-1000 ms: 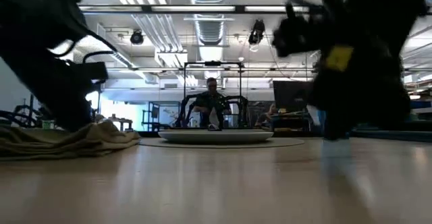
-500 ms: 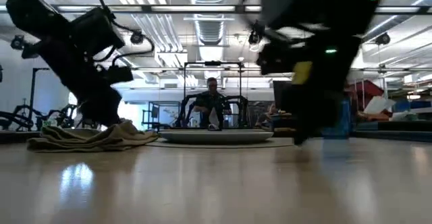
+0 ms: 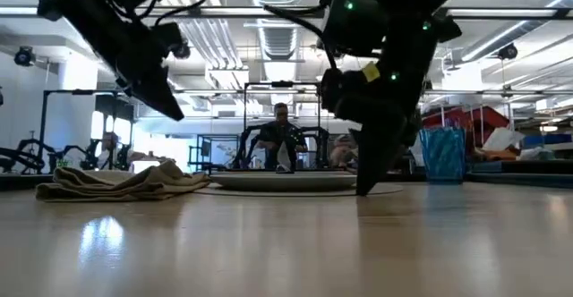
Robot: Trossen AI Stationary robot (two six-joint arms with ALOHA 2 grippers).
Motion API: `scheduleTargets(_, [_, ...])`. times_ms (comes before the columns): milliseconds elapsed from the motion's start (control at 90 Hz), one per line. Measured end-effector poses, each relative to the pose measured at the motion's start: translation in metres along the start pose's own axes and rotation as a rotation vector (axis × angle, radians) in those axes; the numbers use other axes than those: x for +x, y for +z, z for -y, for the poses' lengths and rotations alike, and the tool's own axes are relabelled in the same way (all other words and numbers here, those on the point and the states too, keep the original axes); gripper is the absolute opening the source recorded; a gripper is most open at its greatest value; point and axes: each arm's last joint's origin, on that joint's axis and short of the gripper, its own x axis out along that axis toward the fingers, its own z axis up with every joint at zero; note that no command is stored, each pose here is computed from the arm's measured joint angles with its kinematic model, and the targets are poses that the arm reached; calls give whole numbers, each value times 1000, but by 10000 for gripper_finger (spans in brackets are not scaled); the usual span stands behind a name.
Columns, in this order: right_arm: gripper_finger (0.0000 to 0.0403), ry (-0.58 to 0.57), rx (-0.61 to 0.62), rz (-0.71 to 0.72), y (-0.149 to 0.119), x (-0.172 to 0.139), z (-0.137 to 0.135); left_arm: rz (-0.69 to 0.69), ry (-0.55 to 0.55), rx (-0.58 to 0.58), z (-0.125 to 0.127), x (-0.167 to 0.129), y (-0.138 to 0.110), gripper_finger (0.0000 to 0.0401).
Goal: Set table place
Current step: Adjust the grey tablemat
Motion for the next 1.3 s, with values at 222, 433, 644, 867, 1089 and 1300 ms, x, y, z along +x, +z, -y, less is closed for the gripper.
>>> scheduleTargets(222, [0, 14, -18, 9, 10, -6, 0, 29, 42, 3, -3, -4, 0, 66])
scheduleTargets(433, [0, -15, -63, 77, 30, -17, 4, 11, 57, 11, -6, -3, -8, 63])
scheduleTargets(644, [0, -42, -39, 37, 34, -2, 24, -5, 64, 15, -6, 0, -12, 72])
scheduleTargets(867, [0, -30, -13, 6, 28, 10, 17, -15, 67, 9, -6, 1, -14, 63])
scheduleTargets(1089, [0, 30, -15, -5, 11, 3, -18, -79, 6, -87, -4, 9, -33, 65])
scheduleTargets(1300, [0, 61, -10, -8, -2, -3, -43, -134, -111, -187, 2, 27, -68, 65])
